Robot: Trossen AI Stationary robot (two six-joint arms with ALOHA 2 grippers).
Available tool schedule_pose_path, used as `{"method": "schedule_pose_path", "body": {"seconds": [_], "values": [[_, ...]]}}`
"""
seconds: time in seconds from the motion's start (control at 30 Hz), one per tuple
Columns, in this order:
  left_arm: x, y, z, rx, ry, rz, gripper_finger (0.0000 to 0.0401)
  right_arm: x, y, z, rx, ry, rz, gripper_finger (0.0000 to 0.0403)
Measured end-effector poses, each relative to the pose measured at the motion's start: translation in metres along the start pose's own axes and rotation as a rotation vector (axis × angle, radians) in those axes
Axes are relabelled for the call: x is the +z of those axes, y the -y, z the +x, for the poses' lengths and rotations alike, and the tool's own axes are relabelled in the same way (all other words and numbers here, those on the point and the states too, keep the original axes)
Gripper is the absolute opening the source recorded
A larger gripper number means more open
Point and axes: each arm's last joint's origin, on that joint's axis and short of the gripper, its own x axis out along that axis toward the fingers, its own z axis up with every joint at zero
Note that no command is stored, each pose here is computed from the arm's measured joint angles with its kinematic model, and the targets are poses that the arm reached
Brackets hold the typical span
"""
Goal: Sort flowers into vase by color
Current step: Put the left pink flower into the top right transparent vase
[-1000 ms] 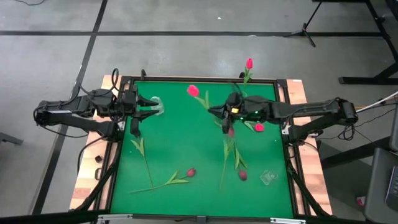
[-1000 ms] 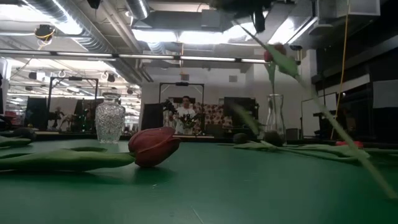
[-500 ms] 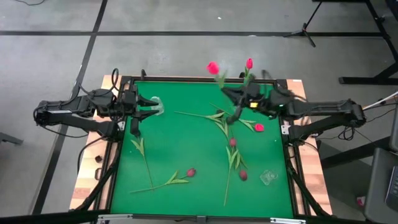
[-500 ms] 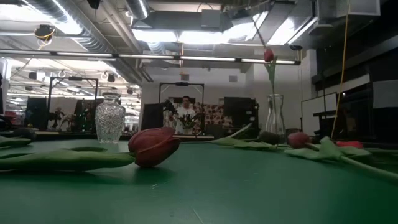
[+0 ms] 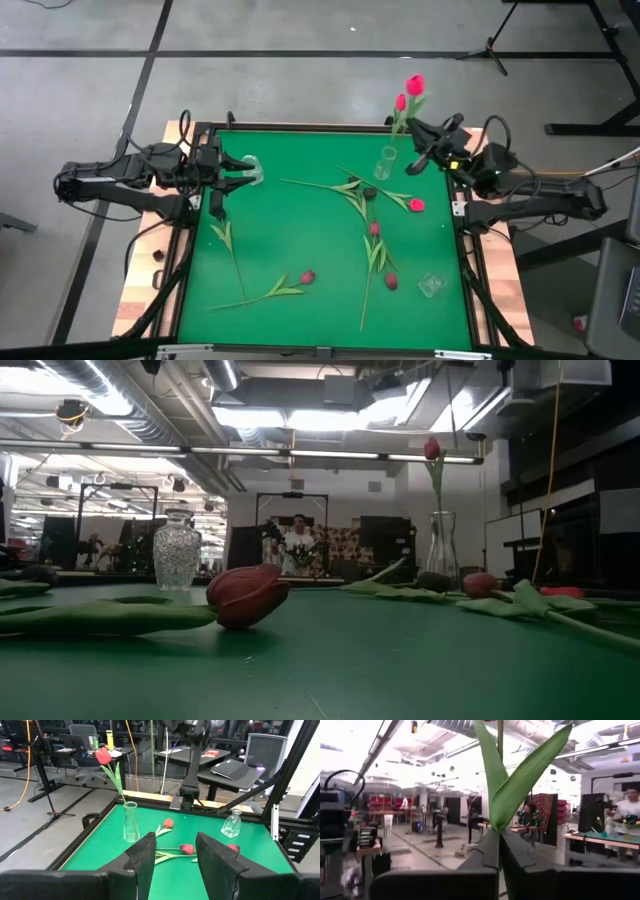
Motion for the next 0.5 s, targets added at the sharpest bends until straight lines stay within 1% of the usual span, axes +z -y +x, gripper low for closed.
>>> {"method": "schedule_pose_path", "body": {"seconds": [0.13,0.23,0.37,0.5], "values": [[0.0,0.0,0.0,-0.011,-0.001,0.003,0.0137,-0.017,0.011,-0.007,-0.007,0.052,0.06,0.0003],[0.001,0.002,0.004,-0.024,-0.001,0.012,0.0137,-0.027,0.013,-0.008,0.019,0.052,0.098,0.0004],[0.002,0.004,0.015,-0.025,0.001,0.006,0.0137,-0.027,0.013,-0.009,0.04,0.06,0.106,0.0003],[-0.002,0.007,0.031,-0.023,-0.032,0.026,0.0137,-0.029,0.011,-0.007,0.059,0.049,0.1,0.0005]]}}
